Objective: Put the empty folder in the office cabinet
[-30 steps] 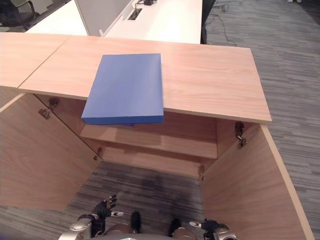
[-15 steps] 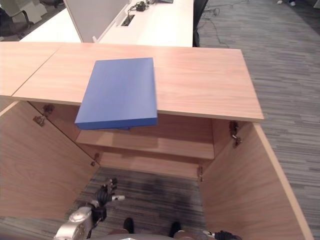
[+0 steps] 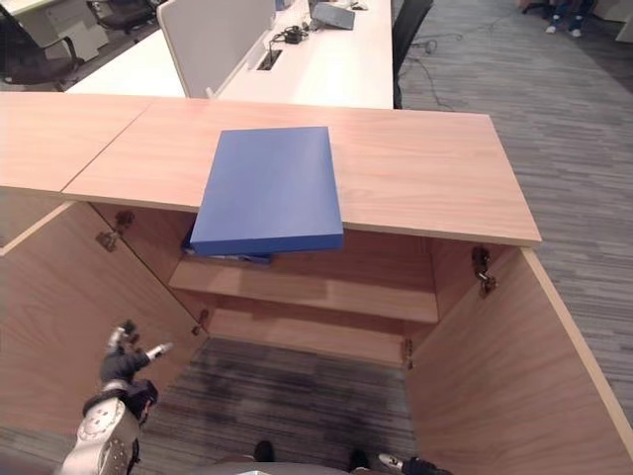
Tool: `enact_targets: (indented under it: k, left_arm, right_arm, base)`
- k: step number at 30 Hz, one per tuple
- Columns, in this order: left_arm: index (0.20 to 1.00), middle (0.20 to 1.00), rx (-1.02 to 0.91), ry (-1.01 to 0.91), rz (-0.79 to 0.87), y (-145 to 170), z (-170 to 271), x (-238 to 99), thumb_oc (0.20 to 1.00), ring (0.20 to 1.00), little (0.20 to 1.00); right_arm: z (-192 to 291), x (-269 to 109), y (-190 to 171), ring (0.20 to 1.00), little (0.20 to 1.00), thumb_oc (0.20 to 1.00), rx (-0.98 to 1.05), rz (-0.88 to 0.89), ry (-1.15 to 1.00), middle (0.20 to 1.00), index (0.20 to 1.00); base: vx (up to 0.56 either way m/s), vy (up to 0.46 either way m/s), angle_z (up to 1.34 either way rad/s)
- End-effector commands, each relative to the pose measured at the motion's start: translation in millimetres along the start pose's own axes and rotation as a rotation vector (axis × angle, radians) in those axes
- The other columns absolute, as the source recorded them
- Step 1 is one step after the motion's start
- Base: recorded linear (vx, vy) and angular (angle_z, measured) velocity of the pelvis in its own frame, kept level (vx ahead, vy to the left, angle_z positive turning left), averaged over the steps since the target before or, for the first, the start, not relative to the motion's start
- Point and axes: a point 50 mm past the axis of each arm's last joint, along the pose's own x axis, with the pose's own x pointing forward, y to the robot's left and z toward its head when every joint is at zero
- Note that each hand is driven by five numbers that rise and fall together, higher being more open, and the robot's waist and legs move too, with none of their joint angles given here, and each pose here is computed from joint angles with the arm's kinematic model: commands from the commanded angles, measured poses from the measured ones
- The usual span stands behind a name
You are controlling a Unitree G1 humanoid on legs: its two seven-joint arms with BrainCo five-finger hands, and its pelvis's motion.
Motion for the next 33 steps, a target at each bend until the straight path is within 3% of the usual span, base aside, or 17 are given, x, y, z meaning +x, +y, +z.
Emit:
enact_targets:
  k: [1, 2, 4, 9, 12, 16, 17, 21, 33]
  left_arm:
    - [1.0, 1.0, -0.026, -0.216, 0.138, 10.2, 39.5, 4.9, 1.0, 1.0, 1.0]
    - [1.0, 1.0, -0.026, -0.217, 0.14, 10.2, 39.7, 4.9, 1.0, 1.0, 1.0]
    - [1.0, 1.0, 0.073, -0.381, 0.234, 17.4, 71.0, 6.5, 1.0, 1.0, 1.0]
    - [1.0, 1.0, 0.274, -0.7, 0.279, 8.6, 128.7, 0.9, 1.0, 1.0, 1.0]
    - [1.0, 1.0, 0.367, -0.904, 0.185, -12.5, 162.7, -9.0, 1.0, 1.0, 1.0]
    - [1.0, 1.0, 0.431, -1.109, -0.084, -47.3, 194.1, -31.1, 1.0, 1.0, 1.0]
    - [1.0, 1.0, 0.361, -1.112, -0.221, -56.8, 197.2, -39.7, 1.0, 1.0, 1.0]
    - [1.0, 1.0, 0.255, -1.103, -0.458, -72.7, 202.8, -54.4, 1.0, 1.0, 1.0]
    - [1.0, 1.0, 0.186, -1.013, -0.744, -103.3, 188.9, -67.7, 1.0, 1.0, 1.0]
  right_arm:
    - [7.3, 1.6, 15.6, 1.0, 1.0, 1.0, -0.014, 0.015, -0.004, 1.0, 1.0]
    - [7.5, 1.6, 15.9, 1.0, 1.0, 1.0, -0.014, 0.015, -0.005, 1.0, 1.0]
    - [3.1, 1.5, 18.6, 1.0, 1.0, 1.0, -0.002, 0.004, 0.001, 1.0, 1.0]
    - [-5.4, 1.2, 16.9, 1.0, 1.0, 1.0, -0.024, -0.021, 0.018, 1.0, 1.0]
    - [-2.5, 1.4, 15.6, 1.0, 1.0, 1.0, -0.047, -0.029, 0.012, 1.0, 1.0]
    - [7.0, 2.0, 14.9, 1.0, 1.0, 1.0, -0.065, -0.024, -0.003, 1.0, 1.0]
    - [10.2, 2.1, 12.8, 1.0, 1.0, 1.0, -0.057, -0.026, -0.008, 1.0, 1.0]
    - [15.2, 2.3, 13.9, 1.0, 1.0, 1.0, -0.048, 0.003, -0.008, 1.0, 1.0]
    - [11.7, 2.1, 16.1, 1.0, 1.0, 1.0, -0.092, 0.027, -0.003, 1.0, 1.0]
  base:
    - [0.0, 0.0, 0.0]
    - [0.01, -0.035, -0.02]
    - [0.01, -0.038, -0.02]
    - [0.0, -0.009, 0.02]
    - [0.0, 0.0, 0.0]
    - [0.0, 0.0, 0.0]
    - [0.0, 0.0, 0.0]
    - [0.01, 0.0, -0.03]
    - [0.0, 0.0, -0.01]
